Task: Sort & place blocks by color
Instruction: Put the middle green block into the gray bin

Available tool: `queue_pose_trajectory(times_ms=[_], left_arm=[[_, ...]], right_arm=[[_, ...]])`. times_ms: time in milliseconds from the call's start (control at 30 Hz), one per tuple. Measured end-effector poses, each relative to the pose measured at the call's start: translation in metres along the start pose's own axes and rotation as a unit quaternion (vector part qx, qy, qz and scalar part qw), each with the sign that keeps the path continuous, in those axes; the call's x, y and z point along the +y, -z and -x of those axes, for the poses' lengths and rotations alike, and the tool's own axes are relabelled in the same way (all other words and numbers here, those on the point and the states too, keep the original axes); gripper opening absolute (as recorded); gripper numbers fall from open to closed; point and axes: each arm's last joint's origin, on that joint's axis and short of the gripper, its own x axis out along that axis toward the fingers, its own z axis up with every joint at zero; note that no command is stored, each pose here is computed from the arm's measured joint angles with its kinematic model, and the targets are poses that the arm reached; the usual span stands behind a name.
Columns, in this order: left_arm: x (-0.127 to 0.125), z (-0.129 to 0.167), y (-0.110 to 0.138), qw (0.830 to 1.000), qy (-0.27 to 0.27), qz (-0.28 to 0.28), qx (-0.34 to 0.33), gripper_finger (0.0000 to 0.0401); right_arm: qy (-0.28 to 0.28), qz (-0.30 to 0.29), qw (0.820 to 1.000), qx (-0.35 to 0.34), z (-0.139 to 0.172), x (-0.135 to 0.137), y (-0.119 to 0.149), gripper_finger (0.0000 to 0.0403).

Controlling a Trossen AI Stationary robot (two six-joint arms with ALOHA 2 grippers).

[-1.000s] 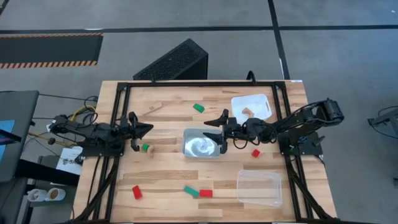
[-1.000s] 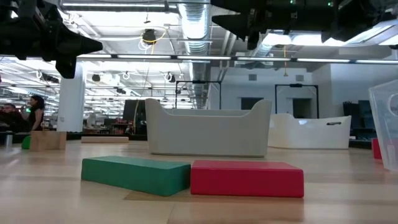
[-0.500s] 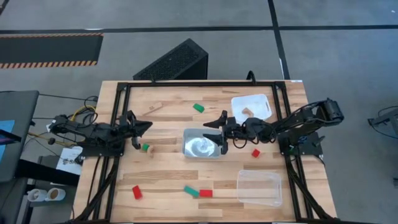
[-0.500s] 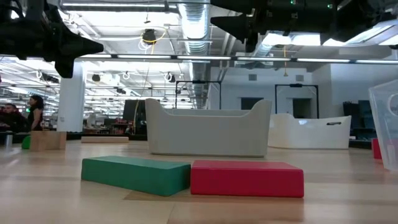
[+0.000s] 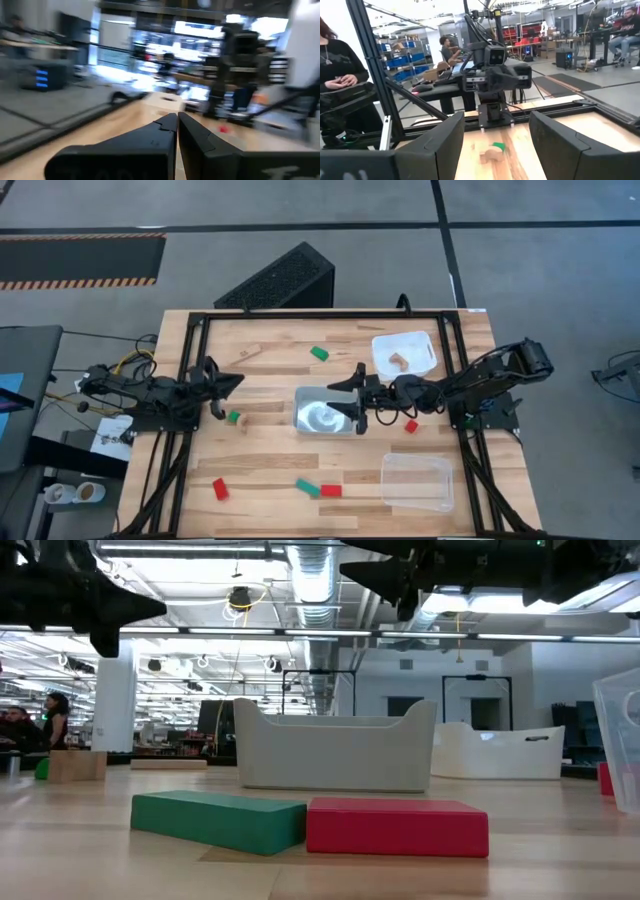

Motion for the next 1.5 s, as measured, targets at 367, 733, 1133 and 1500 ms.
queue_pose_trajectory(times_ms=[367,733,1133,1500], left_arm=[[-0.004,0.000,-0.004,0.997,0.063,0.047,-0.007,0.0021],[-0.016,-0.008,-0.027,0.994,0.105,0.035,-0.003,0.0103],[-0.043,-0.045,-0.035,0.989,0.103,-0.034,0.100,0.0109],[-0.061,-0.064,-0.027,0.959,0.054,-0.028,0.276,0.0109]], right_arm=[[0.004,0.019,1.000,-0.002,0.000,-0.002,-0.001,0.0245],[0.007,0.019,1.000,0.001,-0.001,-0.004,0.000,0.0245],[-0.001,0.019,1.000,0.012,0.000,0.001,0.002,0.0245],[-0.006,0.020,1.000,0.019,0.002,0.003,0.001,0.0245]])
